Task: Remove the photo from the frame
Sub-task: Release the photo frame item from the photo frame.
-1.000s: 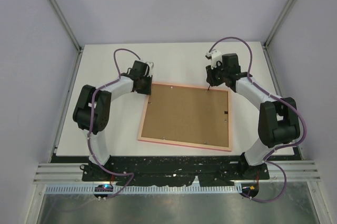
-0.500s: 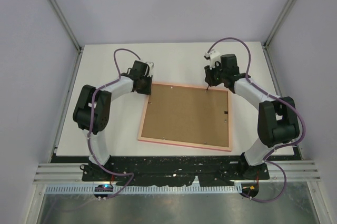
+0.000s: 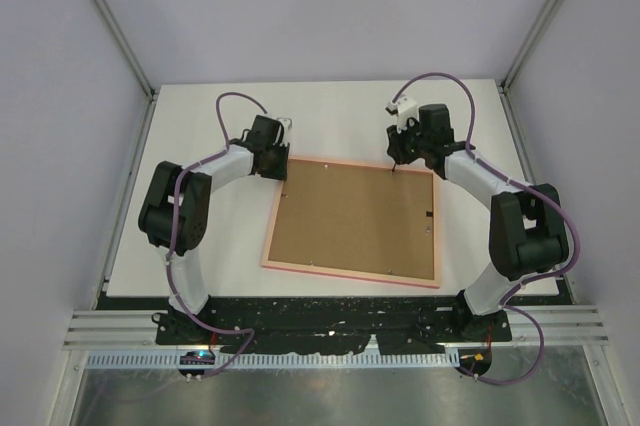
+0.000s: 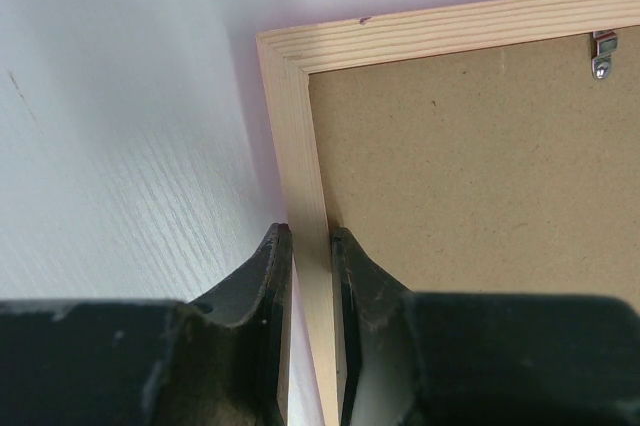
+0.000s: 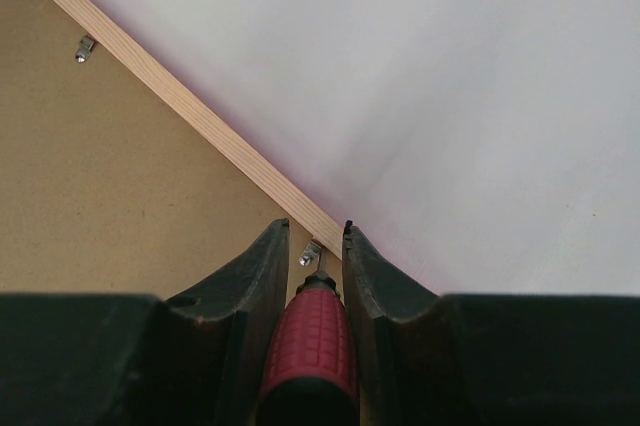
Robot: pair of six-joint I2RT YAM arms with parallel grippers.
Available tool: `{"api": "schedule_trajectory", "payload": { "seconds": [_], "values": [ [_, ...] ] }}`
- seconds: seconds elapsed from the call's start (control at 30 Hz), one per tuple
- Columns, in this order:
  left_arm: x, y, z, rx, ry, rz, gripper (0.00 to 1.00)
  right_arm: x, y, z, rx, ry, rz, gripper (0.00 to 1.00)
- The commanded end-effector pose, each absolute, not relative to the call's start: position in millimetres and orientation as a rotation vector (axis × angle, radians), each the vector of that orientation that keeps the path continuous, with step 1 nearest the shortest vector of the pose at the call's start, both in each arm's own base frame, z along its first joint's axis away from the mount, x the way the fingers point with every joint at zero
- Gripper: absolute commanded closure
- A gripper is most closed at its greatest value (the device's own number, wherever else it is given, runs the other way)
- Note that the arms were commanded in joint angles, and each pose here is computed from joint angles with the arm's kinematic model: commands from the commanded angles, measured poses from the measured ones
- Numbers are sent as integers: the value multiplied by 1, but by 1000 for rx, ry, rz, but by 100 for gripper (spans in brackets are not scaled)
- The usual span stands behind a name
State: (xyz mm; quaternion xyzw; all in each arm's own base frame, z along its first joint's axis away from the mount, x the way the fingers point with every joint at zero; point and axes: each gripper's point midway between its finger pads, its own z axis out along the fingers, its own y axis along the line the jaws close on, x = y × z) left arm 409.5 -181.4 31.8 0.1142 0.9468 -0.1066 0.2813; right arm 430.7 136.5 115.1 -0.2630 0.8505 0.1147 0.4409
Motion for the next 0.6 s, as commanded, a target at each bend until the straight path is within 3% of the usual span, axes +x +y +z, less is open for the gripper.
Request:
{"api": "schedule_trajectory", "payload": {
  "seconds": [0.0, 0.57],
  "values": [
    [408, -184, 35, 359, 2523, -262, 89, 420, 156, 123, -719, 2053, 387, 92],
    [408, -183, 33, 358, 2530, -259, 90, 410, 166, 126, -773, 2017, 460, 92]
  ]
}}
